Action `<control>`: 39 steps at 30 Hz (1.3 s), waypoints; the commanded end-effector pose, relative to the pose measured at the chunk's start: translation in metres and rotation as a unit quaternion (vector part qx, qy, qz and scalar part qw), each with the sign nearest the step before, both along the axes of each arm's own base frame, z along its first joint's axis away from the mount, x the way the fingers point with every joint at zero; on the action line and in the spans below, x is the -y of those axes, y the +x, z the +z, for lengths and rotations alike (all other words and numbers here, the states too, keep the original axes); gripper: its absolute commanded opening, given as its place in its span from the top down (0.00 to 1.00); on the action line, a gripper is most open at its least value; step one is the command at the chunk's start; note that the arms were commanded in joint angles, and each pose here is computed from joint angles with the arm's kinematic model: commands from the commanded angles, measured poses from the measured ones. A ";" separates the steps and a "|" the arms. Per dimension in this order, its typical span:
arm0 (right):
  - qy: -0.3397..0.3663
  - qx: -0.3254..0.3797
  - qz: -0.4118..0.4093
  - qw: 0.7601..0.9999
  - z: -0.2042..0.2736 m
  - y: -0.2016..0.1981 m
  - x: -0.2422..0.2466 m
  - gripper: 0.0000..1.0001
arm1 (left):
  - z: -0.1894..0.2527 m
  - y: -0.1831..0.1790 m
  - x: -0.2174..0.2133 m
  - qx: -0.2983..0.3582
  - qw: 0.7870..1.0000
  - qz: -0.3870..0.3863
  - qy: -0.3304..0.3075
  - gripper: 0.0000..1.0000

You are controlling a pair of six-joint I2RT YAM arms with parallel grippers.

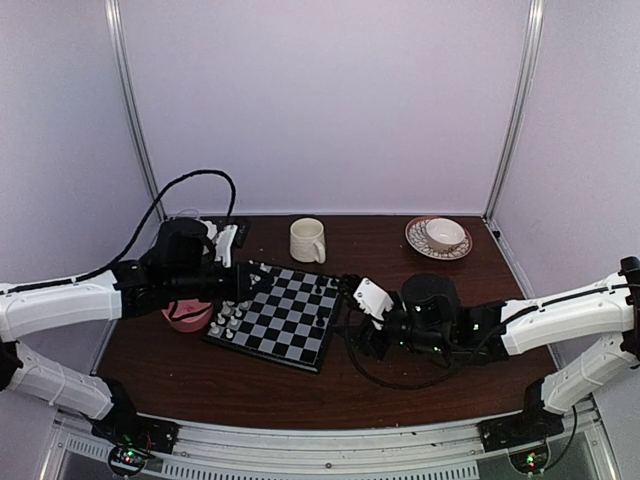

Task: Set up the chess pieces on the board

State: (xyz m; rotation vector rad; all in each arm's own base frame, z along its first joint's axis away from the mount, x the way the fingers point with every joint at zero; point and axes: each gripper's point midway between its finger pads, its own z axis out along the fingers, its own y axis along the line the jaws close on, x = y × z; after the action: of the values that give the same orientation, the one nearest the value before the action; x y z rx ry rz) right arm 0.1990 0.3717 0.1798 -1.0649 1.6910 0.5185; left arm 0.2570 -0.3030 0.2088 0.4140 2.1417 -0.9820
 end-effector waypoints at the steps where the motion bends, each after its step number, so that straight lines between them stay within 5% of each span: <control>1: 0.058 0.002 -0.033 0.998 0.023 0.006 0.001 0.43 | -0.001 0.017 -0.048 0.096 0.988 0.080 0.090 1.00; 14: 0.115 0.029 -0.173 0.978 0.060 0.047 0.017 0.38 | -0.003 0.023 -0.082 0.188 0.966 0.137 0.108 1.00; 39: 0.077 0.059 -0.195 0.976 0.040 0.056 0.022 0.34 | -0.012 0.026 -0.088 0.215 0.958 0.156 0.105 1.00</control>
State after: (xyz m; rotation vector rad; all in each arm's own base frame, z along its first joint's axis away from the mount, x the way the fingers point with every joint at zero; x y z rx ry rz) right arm 0.2581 0.3530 0.2143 -0.6191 1.6741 0.3177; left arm 0.2780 -0.2132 0.1945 0.3750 1.8783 -0.4138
